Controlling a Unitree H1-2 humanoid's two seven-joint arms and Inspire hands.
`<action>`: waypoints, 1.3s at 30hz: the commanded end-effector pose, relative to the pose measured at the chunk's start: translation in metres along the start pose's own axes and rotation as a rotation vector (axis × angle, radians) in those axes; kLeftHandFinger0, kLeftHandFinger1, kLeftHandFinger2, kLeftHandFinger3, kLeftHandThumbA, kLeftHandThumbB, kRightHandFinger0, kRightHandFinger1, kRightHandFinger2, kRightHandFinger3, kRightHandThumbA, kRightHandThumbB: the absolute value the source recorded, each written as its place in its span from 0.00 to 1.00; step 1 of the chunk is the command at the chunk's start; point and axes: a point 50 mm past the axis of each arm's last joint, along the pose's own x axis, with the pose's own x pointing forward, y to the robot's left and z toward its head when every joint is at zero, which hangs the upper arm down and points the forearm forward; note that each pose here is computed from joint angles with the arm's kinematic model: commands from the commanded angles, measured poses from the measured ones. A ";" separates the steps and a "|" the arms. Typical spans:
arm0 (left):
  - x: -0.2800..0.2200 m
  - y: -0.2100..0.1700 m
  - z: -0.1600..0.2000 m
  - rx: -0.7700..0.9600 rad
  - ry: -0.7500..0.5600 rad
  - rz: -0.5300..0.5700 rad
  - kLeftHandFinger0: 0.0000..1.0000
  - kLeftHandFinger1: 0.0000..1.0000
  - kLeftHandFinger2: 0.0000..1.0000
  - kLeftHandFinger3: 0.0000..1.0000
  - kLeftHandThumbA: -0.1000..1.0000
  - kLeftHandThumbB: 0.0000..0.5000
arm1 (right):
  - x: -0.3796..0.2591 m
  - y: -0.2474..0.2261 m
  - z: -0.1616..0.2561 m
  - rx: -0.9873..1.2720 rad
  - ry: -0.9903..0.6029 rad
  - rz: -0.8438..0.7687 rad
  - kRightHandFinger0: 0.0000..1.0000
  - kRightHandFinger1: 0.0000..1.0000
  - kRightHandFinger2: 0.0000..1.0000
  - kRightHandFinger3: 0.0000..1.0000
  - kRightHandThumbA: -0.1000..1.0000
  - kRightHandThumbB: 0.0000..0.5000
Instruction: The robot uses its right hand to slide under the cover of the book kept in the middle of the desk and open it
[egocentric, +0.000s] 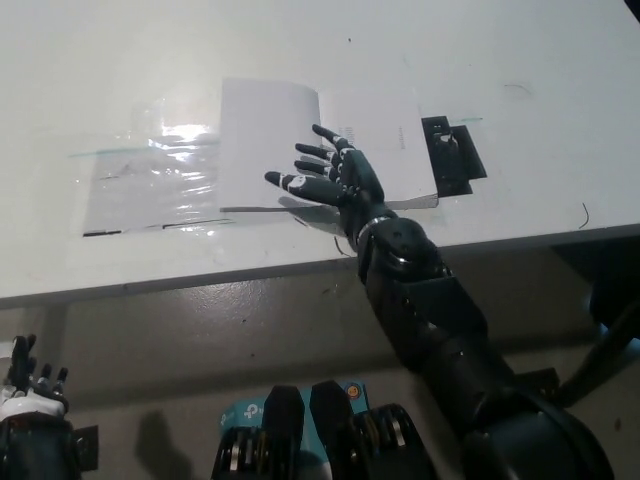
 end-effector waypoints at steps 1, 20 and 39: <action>0.002 -0.014 0.012 0.013 -0.030 -0.009 1.00 1.00 1.00 1.00 1.00 0.00 | 0.003 0.019 0.008 -0.105 -0.040 0.073 0.73 0.73 0.74 0.92 1.00 0.42; 0.001 -0.004 0.010 0.004 -0.031 -0.001 1.00 1.00 1.00 1.00 1.00 0.00 | 0.001 0.016 0.021 -0.053 -0.075 0.076 0.72 0.75 0.78 0.93 1.00 0.41; 0.000 0.009 0.002 -0.025 -0.018 0.019 1.00 1.00 1.00 1.00 1.00 0.00 | -0.051 -0.039 0.128 0.534 -0.251 0.058 0.80 0.78 0.82 0.97 1.00 0.34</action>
